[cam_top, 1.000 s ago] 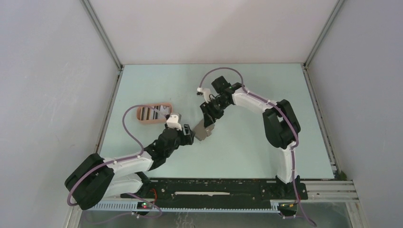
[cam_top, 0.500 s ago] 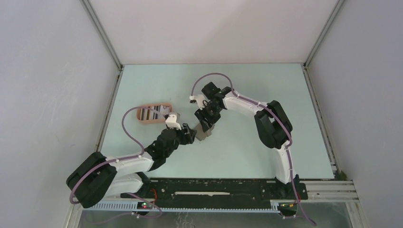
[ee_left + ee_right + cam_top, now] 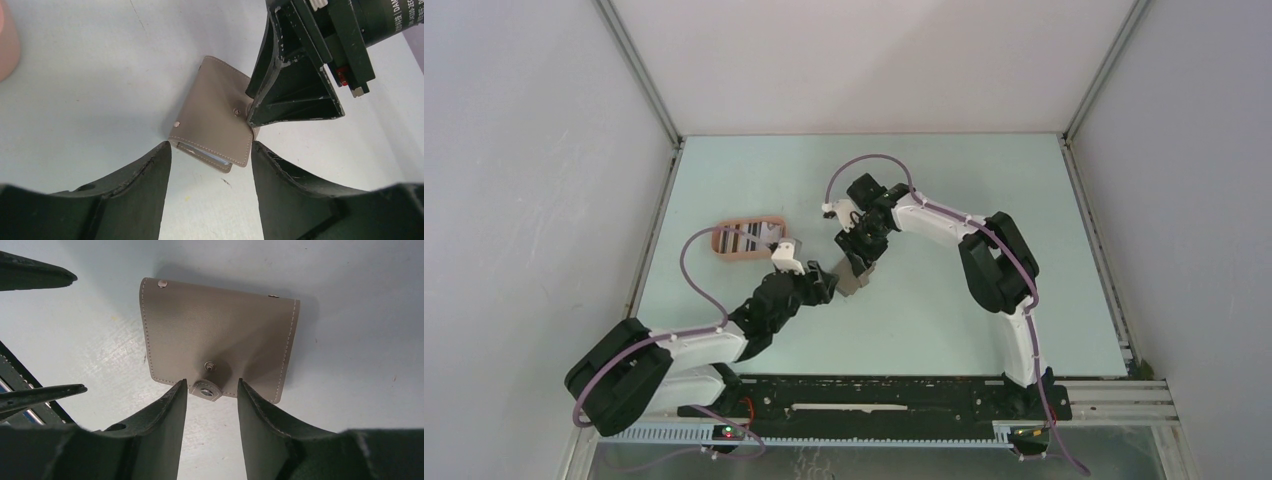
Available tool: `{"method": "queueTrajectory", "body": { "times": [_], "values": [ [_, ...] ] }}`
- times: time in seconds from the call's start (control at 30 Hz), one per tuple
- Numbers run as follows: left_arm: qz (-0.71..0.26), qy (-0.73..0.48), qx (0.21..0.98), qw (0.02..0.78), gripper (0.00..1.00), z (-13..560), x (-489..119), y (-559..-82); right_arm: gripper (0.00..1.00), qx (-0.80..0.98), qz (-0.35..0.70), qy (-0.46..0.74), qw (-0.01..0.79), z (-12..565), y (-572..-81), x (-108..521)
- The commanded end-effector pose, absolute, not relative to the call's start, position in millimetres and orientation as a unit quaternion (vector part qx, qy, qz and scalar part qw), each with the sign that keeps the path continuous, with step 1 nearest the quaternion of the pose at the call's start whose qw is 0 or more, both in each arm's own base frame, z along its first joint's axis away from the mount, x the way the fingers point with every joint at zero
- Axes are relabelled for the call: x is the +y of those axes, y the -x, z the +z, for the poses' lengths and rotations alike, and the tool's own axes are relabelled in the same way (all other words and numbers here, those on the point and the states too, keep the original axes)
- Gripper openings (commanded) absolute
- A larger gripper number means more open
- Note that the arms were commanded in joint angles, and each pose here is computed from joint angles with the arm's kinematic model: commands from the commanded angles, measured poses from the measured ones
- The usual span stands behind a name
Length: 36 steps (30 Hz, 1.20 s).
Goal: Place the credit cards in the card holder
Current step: Move the card holder to the center of the board.
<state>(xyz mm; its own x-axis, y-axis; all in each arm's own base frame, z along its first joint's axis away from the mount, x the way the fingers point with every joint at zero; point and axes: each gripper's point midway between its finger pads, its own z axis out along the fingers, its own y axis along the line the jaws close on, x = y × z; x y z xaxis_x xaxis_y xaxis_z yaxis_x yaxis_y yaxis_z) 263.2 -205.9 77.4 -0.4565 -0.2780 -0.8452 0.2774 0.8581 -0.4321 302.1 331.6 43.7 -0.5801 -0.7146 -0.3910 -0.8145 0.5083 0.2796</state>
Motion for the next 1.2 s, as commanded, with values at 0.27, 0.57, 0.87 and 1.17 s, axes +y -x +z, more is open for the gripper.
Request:
{"method": "queueTrajectory", "body": {
  "times": [0.27, 0.57, 0.87, 1.17],
  "values": [
    [-0.336, -0.021, 0.781, 0.526, 0.64, 91.3, -214.4, -243.8, 0.35, 0.852, 0.233, 0.461, 0.092, 35.9, -286.9, 331.8],
    [-0.341, -0.094, 0.768, 0.534, 0.65, 100.6, -212.5, -222.9, 0.0, 0.811, 0.284, 0.501, 0.106, 62.9, -274.2, 322.1],
    [-0.4, -0.227, 0.665, 0.589, 0.7, 143.9, -242.5, -187.7, 0.0, 0.705, 0.3, 0.624, 0.151, 83.6, -249.8, 280.0],
    [-0.329, -0.349, 0.622, 0.619, 0.78, 125.7, -280.4, -171.8, 0.0, 0.576, 0.272, 0.754, 0.161, 63.7, -210.9, 244.1]
  ]
}}
